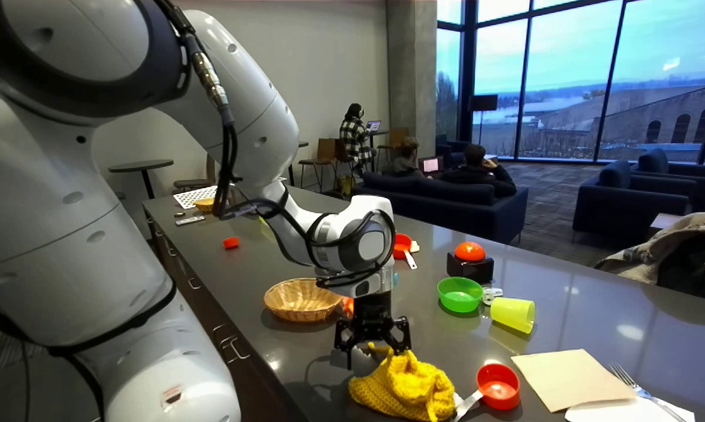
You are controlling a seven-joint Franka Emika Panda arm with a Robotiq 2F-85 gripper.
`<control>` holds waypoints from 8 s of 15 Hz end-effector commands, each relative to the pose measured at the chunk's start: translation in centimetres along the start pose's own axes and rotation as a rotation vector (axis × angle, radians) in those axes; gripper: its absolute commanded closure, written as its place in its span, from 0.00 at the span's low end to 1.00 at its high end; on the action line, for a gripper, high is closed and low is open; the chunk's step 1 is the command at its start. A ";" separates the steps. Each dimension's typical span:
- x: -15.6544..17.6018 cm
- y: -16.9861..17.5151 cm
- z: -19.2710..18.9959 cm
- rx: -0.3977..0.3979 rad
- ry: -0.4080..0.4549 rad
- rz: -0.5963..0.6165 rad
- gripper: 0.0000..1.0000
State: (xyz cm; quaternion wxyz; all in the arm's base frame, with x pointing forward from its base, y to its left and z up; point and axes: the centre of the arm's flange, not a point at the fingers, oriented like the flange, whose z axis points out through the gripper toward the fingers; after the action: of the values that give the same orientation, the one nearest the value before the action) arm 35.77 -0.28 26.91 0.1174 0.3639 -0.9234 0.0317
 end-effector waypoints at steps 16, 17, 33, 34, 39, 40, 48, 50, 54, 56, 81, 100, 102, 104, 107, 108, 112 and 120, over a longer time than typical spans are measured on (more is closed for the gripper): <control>-0.5 1.0 1.4 0.086 -0.051 -0.224 0.00; -1.0 1.1 1.7 0.089 -0.051 -0.241 0.00; -1.7 2.4 -3.0 0.043 -0.065 -0.151 0.00; -1.7 2.3 -3.0 0.038 -0.067 -0.146 0.00; -4.1 0.5 -4.8 0.071 -0.018 -0.052 0.00; -4.1 0.2 -5.2 0.082 -0.002 -0.008 0.00; 2.3 -3.5 -3.8 -0.039 0.025 0.361 0.00; 2.4 -3.8 -2.8 -0.077 -0.014 0.398 0.00; 1.5 -2.7 -2.4 -0.096 -0.082 0.429 0.00; 1.0 -2.2 -2.1 -0.097 -0.110 0.426 0.00; -1.6 -6.0 3.2 -0.012 -0.223 0.373 0.98; 5.1 -22.6 4.6 0.017 -0.218 0.519 0.98; 6.1 -24.6 4.4 0.030 -0.209 0.538 0.98; 6.9 -26.2 3.3 0.052 -0.201 0.550 0.98; 8.1 -28.6 2.4 0.081 -0.184 0.571 0.98; 8.5 -29.3 2.3 0.086 -0.182 0.577 0.98; 9.7 -32.1 2.0 0.097 -0.187 0.594 0.98; 12.0 -36.3 -0.6 0.122 -0.202 0.642 0.98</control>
State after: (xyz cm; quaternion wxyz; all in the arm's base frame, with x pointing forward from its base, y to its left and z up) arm 51.11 -33.34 28.43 -0.0106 0.0680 -0.9940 0.0854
